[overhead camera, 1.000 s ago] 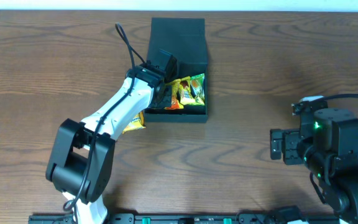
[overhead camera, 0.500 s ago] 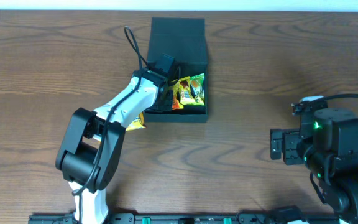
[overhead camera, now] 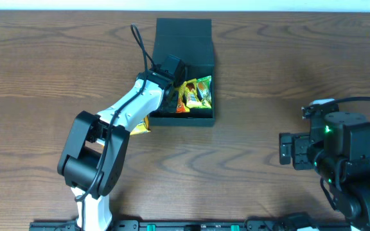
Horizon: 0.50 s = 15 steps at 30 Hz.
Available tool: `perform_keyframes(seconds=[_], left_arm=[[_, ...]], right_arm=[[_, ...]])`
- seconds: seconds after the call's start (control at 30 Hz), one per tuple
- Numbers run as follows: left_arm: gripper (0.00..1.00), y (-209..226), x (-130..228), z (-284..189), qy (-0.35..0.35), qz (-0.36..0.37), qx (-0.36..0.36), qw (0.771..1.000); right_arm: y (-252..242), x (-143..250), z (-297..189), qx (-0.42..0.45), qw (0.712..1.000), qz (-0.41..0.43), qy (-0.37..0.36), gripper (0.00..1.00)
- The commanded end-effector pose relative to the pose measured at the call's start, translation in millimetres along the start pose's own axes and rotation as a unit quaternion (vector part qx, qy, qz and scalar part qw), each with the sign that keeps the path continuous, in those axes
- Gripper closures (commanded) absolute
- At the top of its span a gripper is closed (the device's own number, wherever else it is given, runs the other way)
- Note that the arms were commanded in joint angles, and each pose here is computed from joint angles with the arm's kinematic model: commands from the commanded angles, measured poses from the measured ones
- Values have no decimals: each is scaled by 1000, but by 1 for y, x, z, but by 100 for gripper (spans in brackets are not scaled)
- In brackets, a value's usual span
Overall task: Pack container
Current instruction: 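Release the Apollo packet inside the box beside the Julie's packet, then withdraw the left gripper and move it to the Le-mond packets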
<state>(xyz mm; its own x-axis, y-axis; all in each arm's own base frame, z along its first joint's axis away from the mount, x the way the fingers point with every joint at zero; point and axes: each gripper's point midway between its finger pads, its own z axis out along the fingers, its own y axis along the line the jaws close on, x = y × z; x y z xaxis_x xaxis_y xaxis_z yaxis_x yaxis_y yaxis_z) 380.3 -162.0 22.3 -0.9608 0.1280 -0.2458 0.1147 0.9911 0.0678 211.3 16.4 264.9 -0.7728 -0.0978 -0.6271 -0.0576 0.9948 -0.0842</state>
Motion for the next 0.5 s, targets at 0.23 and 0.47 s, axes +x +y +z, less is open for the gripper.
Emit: perform_keyframes(seconds=[0.23, 0.47], left_arm=[[95, -8, -43, -77, -100, -5, 44, 994], [94, -3, -57, -135, -163, -13, 64, 984]], right_arm=[[-2, 0, -1, 6, 1000, -7, -1, 1], [-2, 0, -1, 6, 1000, -7, -1, 1]])
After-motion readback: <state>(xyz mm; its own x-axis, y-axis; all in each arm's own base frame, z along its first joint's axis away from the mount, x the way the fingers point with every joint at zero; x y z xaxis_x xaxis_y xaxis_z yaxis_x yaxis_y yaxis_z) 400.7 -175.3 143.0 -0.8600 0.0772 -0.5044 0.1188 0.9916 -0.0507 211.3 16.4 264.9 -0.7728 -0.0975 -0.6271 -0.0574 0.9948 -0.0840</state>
